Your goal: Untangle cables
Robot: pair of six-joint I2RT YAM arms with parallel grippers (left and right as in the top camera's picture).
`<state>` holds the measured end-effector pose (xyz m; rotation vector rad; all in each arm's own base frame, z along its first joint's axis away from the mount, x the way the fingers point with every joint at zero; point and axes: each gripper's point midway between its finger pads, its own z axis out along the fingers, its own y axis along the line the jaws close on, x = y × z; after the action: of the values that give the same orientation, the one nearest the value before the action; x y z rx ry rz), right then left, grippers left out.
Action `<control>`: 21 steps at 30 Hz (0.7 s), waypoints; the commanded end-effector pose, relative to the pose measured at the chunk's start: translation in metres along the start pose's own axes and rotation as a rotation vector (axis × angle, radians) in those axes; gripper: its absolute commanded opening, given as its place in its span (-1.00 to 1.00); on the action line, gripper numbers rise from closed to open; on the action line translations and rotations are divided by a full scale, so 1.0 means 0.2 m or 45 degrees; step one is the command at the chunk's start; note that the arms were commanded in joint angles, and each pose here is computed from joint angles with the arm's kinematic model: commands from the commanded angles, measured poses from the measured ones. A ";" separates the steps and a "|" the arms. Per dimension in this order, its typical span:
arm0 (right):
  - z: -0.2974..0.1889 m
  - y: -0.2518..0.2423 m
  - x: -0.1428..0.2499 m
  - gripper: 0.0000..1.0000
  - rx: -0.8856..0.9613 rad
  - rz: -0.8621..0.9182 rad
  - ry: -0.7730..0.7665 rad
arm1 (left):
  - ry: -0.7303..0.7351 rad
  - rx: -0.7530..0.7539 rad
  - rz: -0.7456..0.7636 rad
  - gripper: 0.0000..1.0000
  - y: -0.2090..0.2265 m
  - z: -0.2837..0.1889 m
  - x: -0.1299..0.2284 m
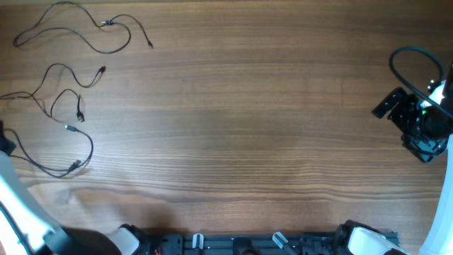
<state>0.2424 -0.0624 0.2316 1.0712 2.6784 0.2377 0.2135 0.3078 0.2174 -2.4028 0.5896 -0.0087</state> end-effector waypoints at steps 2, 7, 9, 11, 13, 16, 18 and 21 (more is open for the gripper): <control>0.01 0.01 0.00 0.99 -0.009 0.034 0.009 | -0.199 -0.126 0.139 -0.92 0.03 0.31 -0.19; 0.01 0.01 0.00 0.99 -0.009 0.102 0.010 | -0.172 -0.051 0.933 1.00 -0.12 0.70 -0.11; 0.01 0.02 0.00 1.00 -0.023 0.102 0.015 | -0.124 -0.060 1.109 1.00 -0.09 0.78 -0.05; 0.01 0.02 0.00 0.99 -0.031 0.100 0.019 | -0.097 -0.056 1.119 1.00 -0.08 0.78 -0.02; 0.01 0.02 0.01 0.99 -0.030 0.098 0.021 | -0.026 -0.026 1.243 1.00 -0.08 0.78 0.06; 0.01 0.02 0.01 1.00 -0.031 0.095 0.020 | 0.125 0.087 1.586 1.00 -0.08 0.75 0.27; 0.01 0.02 0.01 0.99 -0.031 0.089 0.020 | 0.235 0.174 1.752 0.98 -0.06 0.70 0.46; 0.01 0.02 0.01 0.99 -0.031 0.061 0.020 | 0.290 0.225 1.827 1.00 -0.03 0.65 0.63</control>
<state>0.2434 -0.0593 0.2321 1.1535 2.6475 0.2769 0.3225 0.3589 0.0995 -1.5067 2.0369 0.3108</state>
